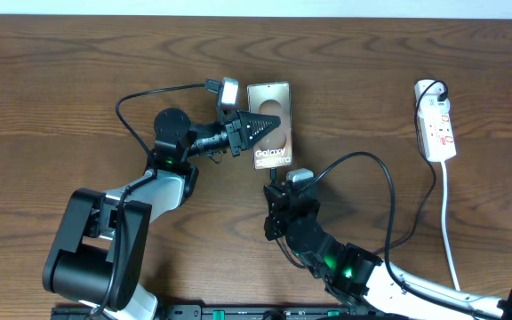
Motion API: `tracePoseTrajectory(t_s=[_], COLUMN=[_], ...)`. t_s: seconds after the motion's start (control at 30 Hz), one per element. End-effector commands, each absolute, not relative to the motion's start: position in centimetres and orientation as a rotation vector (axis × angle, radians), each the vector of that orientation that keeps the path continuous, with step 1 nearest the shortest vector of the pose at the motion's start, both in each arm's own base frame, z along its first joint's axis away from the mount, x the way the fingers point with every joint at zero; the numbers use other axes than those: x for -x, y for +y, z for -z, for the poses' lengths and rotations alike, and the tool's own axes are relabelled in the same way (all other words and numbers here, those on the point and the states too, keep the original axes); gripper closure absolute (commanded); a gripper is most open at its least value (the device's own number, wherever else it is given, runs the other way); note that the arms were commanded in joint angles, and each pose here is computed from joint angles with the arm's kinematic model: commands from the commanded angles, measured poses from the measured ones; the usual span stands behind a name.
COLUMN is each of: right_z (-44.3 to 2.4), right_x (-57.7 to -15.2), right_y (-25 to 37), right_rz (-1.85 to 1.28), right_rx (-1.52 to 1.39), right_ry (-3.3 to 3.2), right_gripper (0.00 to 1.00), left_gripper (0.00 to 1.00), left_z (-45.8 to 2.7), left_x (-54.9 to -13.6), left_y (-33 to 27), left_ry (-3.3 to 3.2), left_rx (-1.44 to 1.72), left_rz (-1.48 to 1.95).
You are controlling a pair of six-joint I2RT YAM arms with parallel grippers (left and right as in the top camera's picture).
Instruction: Plug charger to phone and switch on socket
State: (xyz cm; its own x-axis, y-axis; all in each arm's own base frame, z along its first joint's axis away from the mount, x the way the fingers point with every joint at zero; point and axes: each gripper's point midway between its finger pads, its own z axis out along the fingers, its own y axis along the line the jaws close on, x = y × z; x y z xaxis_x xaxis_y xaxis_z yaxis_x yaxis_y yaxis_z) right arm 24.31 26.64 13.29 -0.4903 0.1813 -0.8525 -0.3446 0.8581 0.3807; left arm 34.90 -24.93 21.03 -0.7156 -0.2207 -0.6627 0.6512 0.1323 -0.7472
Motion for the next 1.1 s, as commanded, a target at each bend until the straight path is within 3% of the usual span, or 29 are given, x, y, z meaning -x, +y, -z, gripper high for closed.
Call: tracePoseTrajectory(t_s=[0.0, 0.57, 0.67, 0.83, 1.0, 1.07], right_z=[-14.5, -18.1, -16.9, -14.7, -15.2, -15.8], right_x=[-25.2, -27.1, -25.6, -24.1, -22.9, -22.6], right_y=[26.3, 27.4, 28.9, 28.9, 28.4, 27.8], right_rz=[-0.599, -0.629, -0.733, -0.782, -0.839, -0.845], right_rx=[0.077, 0.13, 0.204, 0.211, 0.174, 0.148], right_ry=[1.948, 1.883, 1.954, 2.086, 2.132, 2.145], right_gripper=[0.99, 0.98, 0.82, 0.8, 0.64, 0.64], left_gripper=[0.93, 0.93, 0.93, 0.93, 0.93, 0.92], left_z=[-21.8, -21.6, -21.7, -21.7, -21.8, -21.7], left_x=[-33.9, -32.1, -32.6, -33.3, -33.7, -33.9], left_y=[-25.2, -25.9, -25.8, -25.7, -25.7, -25.6], left_ry=[1.714, 1.739, 1.769, 1.791, 1.81, 1.826], left_rx=[-0.508, -0.586, -0.511, -0.425, -0.356, -0.315], left_rz=[1.679, 1.758, 1.782, 1.796, 1.813, 1.827])
